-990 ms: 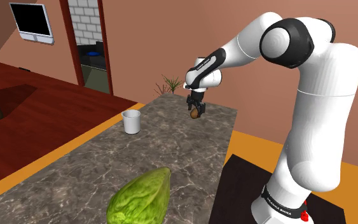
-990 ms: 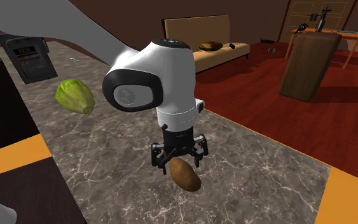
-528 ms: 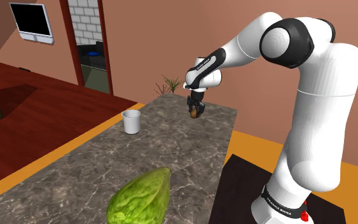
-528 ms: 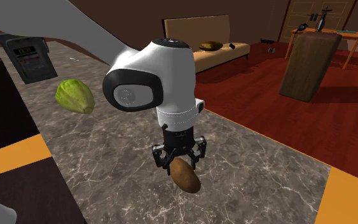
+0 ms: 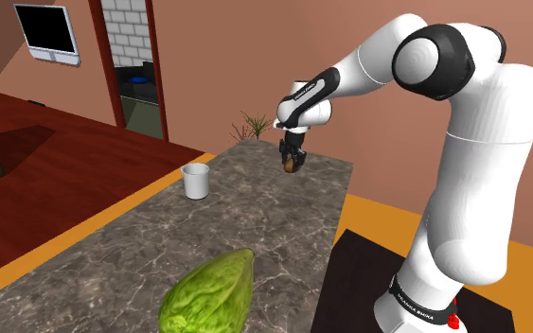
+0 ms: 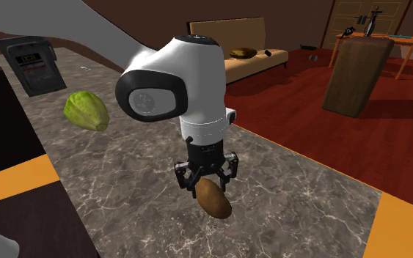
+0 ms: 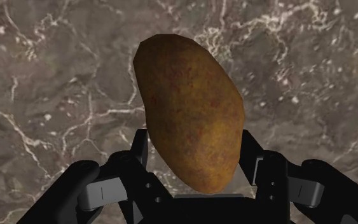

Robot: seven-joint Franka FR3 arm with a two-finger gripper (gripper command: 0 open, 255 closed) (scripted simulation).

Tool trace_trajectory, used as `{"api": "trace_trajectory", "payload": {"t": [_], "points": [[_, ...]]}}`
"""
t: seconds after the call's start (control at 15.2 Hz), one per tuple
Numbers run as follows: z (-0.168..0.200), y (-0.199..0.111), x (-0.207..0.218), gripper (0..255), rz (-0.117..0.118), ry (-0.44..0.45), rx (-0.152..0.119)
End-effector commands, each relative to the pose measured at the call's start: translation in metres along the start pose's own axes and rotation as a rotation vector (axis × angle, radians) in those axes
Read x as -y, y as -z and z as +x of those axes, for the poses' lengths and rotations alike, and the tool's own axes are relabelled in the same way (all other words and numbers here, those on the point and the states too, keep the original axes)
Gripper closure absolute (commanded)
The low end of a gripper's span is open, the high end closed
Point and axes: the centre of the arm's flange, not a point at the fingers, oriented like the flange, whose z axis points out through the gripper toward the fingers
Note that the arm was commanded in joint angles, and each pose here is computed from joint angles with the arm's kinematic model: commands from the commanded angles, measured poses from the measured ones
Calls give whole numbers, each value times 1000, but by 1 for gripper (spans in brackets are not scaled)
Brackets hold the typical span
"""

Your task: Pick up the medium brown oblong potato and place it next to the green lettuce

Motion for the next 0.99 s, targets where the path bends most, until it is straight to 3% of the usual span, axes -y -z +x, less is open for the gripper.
{"api": "trace_trajectory", "payload": {"t": [0.0,0.92], "points": [[0,11,-1,255,0,0,0],[-1,85,-5,255,0,0,0]]}}
